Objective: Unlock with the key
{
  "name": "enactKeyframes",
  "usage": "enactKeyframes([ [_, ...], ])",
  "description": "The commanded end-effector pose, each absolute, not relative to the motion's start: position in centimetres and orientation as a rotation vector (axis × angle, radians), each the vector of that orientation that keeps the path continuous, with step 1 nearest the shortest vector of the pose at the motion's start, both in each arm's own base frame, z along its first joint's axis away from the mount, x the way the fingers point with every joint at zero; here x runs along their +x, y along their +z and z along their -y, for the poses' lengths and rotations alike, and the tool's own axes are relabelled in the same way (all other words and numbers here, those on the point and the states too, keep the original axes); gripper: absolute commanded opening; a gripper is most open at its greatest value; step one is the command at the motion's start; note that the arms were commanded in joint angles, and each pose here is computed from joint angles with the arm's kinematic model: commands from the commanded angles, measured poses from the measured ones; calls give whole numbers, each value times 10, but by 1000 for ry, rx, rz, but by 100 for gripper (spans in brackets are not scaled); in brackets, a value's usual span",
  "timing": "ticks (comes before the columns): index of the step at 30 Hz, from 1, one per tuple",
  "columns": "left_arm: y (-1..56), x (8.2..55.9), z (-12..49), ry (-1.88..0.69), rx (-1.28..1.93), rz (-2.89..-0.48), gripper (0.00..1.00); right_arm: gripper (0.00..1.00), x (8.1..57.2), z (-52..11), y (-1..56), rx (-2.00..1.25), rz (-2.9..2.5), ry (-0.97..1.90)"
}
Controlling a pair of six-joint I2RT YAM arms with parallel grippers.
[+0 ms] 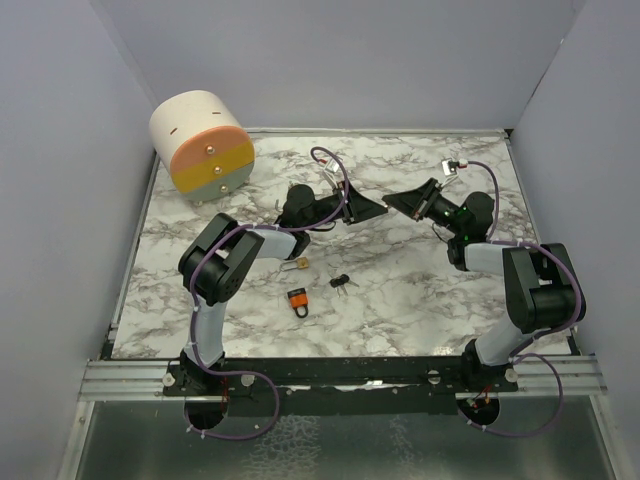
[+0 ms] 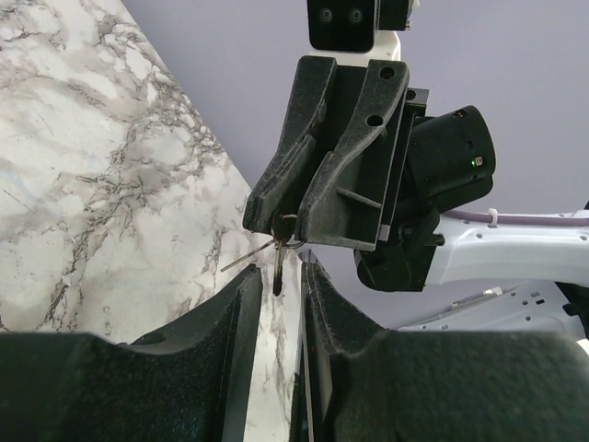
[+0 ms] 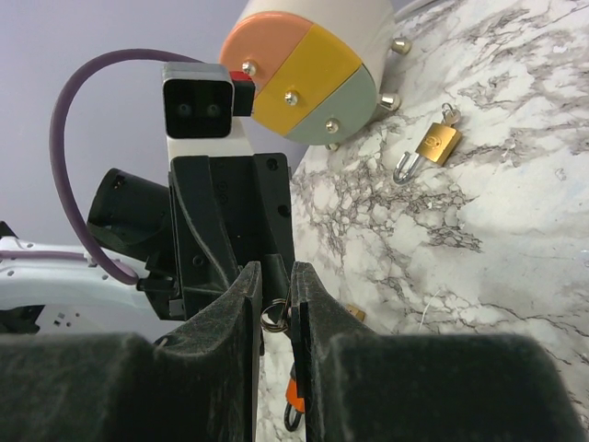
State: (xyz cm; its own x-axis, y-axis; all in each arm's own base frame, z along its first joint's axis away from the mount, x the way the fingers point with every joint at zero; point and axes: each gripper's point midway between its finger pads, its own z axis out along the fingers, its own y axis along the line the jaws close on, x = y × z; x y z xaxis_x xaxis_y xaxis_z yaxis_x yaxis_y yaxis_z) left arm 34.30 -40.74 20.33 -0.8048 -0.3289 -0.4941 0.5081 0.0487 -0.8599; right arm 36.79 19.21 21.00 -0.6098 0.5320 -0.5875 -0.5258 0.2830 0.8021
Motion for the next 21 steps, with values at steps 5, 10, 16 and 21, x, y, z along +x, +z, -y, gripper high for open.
enactKeyframes([
  [5, 219, 348, 411, -1810, 201, -1668, 24, 1, 360, -192, 214, -31, -1641, 1496],
  [10, 220, 348, 411, -1814, 200, -1664, 20, 1, 359, -192, 213, -32, -1643, 1497],
  [16, 221, 347, 411, -1816, 201, -1658, 7, 1, 359, -192, 213, -31, -1643, 1498],
  [21, 222, 346, 411, -1819, 206, -1653, 0, 8, 360, -192, 216, -31, -1633, 1494],
])
